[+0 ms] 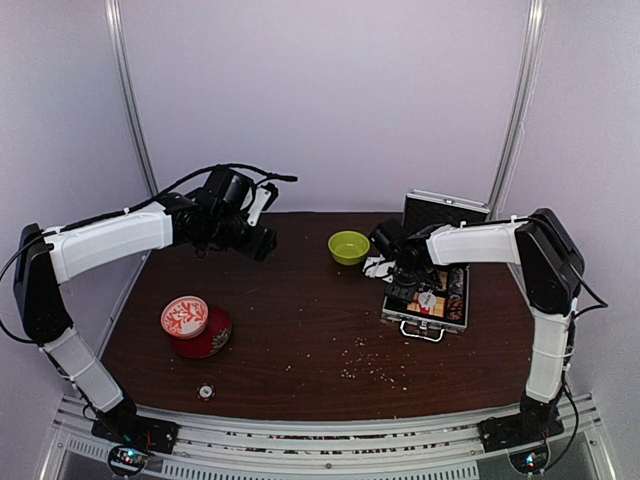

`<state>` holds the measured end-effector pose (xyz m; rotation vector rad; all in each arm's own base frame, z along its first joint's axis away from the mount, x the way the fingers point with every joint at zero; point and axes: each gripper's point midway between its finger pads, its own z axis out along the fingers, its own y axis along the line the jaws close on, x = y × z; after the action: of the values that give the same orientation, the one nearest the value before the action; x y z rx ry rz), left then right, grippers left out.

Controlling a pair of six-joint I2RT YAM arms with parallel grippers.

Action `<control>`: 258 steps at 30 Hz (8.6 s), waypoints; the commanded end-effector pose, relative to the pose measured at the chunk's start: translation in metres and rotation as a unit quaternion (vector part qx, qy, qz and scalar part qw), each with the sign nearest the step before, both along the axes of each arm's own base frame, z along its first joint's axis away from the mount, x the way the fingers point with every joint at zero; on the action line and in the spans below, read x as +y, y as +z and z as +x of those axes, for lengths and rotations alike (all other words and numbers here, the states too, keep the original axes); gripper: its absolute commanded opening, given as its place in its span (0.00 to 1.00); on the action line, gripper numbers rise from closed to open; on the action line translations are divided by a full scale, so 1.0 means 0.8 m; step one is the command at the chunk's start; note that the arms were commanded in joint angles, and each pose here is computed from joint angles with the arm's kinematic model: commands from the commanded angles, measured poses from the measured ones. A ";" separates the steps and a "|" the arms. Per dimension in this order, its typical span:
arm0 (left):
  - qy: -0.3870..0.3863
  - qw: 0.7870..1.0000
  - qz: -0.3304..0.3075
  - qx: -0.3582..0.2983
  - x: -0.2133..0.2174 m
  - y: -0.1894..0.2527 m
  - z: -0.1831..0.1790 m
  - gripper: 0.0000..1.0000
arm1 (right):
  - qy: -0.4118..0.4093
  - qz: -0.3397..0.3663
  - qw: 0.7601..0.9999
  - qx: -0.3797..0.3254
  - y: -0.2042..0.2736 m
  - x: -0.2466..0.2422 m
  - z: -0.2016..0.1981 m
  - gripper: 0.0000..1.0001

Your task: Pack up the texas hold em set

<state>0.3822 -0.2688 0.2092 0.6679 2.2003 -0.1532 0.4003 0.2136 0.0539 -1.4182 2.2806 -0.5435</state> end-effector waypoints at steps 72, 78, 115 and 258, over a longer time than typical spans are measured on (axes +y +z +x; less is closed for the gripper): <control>0.079 0.889 0.161 0.422 0.138 -0.231 -0.331 0.73 | 0.215 0.291 0.906 0.220 0.039 0.073 -0.192 0.54; 0.075 0.885 0.167 0.427 0.140 -0.245 -0.334 0.67 | 0.212 0.288 0.906 0.227 0.034 0.073 -0.193 0.54; -0.130 0.930 0.113 0.324 -0.165 -0.222 -0.199 0.38 | 0.141 0.345 0.908 0.191 0.067 0.026 -0.146 0.51; -0.024 0.999 -0.014 -0.028 -0.013 0.018 -0.007 0.60 | 0.089 0.087 0.987 0.096 0.078 0.037 -0.102 0.36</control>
<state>0.3753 -0.2747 0.2248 0.6930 2.1286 -0.1715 0.2930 0.2643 0.1075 -1.7859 2.2377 -0.0381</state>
